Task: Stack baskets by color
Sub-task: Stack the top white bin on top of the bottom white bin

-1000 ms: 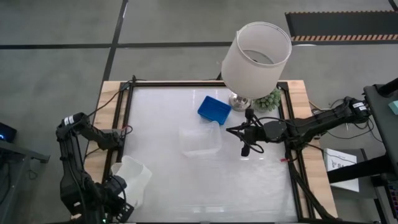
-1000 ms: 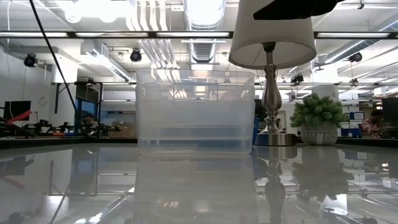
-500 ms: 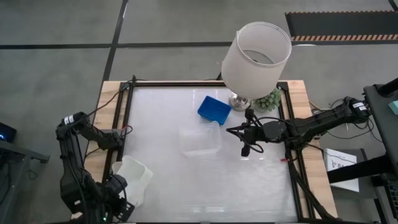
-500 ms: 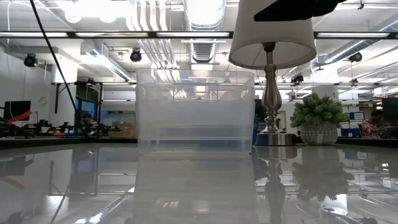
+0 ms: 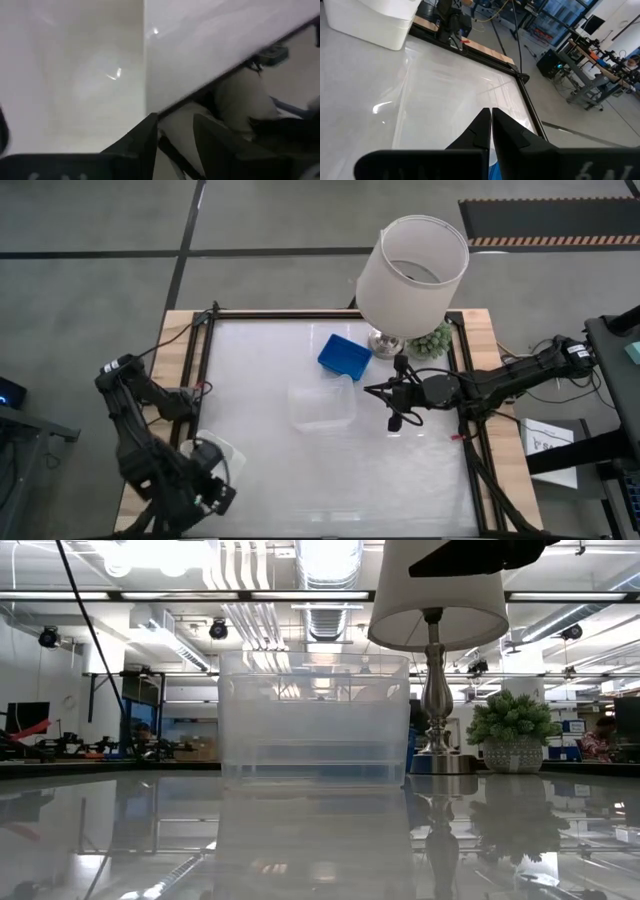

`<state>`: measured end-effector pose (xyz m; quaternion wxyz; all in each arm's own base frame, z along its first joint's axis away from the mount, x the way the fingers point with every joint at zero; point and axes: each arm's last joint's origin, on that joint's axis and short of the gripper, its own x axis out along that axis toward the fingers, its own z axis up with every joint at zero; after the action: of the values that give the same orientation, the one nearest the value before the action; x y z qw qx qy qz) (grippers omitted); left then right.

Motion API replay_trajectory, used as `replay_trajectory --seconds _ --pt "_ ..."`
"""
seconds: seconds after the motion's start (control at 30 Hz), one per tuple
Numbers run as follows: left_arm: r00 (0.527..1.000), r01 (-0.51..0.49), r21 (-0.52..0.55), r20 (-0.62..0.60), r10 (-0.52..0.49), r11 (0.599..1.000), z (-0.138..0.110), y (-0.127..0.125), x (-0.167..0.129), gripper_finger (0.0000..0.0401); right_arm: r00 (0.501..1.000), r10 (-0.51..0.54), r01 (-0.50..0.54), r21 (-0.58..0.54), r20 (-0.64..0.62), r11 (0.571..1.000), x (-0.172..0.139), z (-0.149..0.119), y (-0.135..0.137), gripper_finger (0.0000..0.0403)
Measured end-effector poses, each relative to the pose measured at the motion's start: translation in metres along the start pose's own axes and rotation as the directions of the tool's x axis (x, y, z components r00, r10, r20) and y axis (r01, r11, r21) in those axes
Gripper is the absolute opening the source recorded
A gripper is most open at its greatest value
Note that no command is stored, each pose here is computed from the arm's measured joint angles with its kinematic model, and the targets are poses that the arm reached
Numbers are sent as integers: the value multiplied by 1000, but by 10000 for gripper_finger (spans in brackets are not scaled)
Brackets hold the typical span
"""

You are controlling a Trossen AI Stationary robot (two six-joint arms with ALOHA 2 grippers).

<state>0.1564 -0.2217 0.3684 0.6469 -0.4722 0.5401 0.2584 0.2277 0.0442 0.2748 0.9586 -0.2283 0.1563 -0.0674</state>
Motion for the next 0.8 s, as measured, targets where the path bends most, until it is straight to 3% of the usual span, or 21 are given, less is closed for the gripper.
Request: replay_trajectory --seconds 0.3,0.8 --pt "996 -87 70 27 85 994 24 -4 19 109 1000 2 -2 -4 -6 1000 0 -1 0 9" --pt "978 -168 66 -112 175 984 22 2 17 109 1000 2 -2 -3 -6 1000 0 -1 0 9"
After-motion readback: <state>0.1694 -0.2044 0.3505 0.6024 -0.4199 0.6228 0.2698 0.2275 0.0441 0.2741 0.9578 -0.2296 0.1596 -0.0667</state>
